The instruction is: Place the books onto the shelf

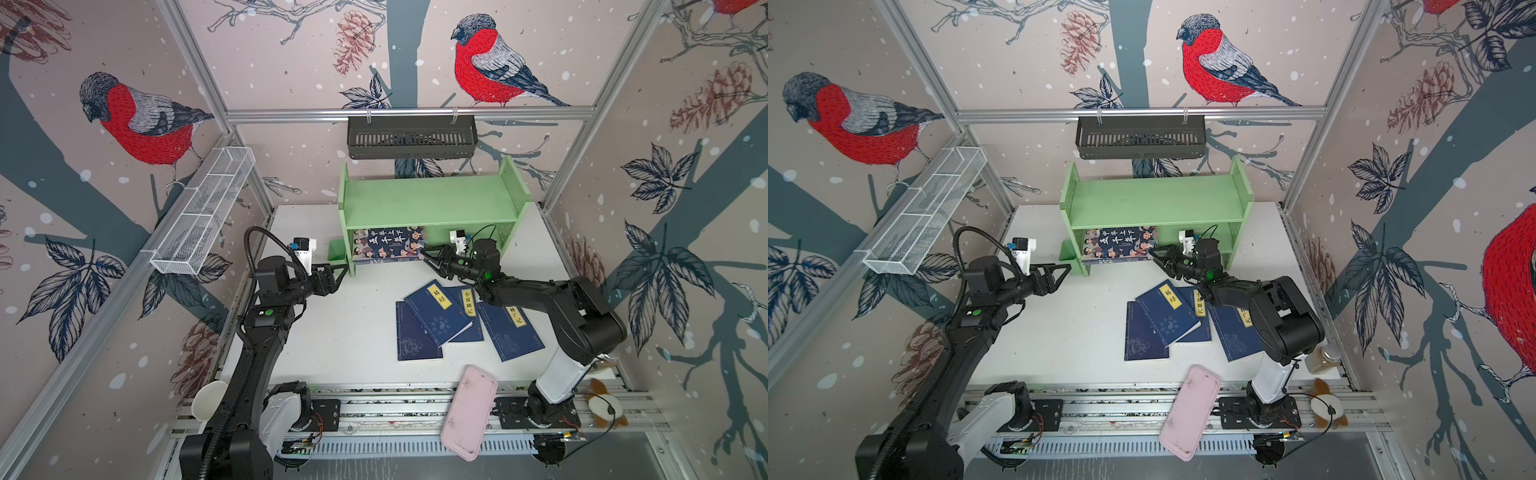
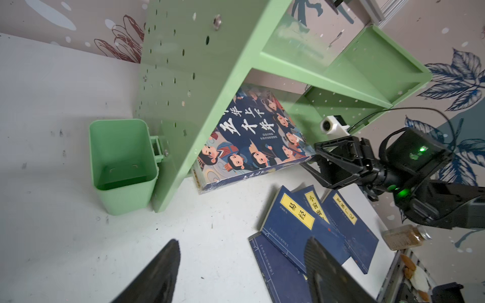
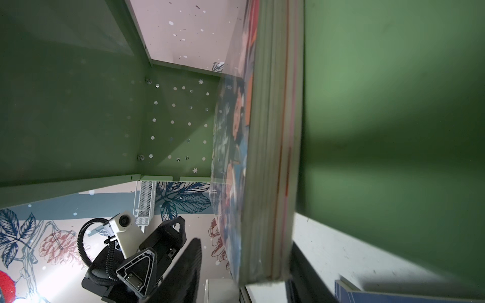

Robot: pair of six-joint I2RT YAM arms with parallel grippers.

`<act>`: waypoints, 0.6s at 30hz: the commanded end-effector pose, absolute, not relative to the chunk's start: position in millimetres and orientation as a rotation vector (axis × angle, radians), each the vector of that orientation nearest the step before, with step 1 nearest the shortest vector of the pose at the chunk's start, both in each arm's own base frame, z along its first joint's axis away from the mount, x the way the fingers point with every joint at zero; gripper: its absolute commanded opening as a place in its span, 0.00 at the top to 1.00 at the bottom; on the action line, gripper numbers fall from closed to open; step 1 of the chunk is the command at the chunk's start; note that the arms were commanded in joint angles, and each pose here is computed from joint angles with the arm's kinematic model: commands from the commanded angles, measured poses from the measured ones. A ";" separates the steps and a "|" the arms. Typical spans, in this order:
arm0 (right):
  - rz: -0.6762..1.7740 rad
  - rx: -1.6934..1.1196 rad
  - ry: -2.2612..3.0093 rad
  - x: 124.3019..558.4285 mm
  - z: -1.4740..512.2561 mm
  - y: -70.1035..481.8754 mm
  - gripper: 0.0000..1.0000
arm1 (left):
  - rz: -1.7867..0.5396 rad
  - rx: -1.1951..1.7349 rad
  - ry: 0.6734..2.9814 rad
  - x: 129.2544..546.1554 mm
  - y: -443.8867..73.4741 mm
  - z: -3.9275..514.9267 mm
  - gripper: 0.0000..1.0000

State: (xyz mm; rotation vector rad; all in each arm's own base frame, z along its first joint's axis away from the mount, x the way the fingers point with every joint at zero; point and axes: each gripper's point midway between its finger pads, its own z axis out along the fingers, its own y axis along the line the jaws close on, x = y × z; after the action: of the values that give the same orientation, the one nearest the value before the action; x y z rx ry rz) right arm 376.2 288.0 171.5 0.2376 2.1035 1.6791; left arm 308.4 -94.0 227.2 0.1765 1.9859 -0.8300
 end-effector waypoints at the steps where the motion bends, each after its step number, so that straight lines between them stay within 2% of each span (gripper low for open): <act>1: 1.583 0.184 2.142 376.2 167.7 285.6 0.45 | -0.730 0.258 1.990 309.7 -90.5 220.6 0.25; 8: 1.484 0.181 2.211 369.9 155.3 277.4 0.43 | -0.652 0.363 1.948 313.7 -93.9 206.6 0.24; 18: 1.364 0.186 2.225 359.8 157.4 259.9 0.53 | -0.599 0.435 1.886 326.4 -104.2 189.8 0.25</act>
State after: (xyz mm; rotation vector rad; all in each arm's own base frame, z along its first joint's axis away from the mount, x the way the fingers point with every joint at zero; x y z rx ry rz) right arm 357.5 267.1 158.1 0.1971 2.2265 1.4402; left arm 313.2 -105.1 175.1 0.3936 1.9896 -0.6712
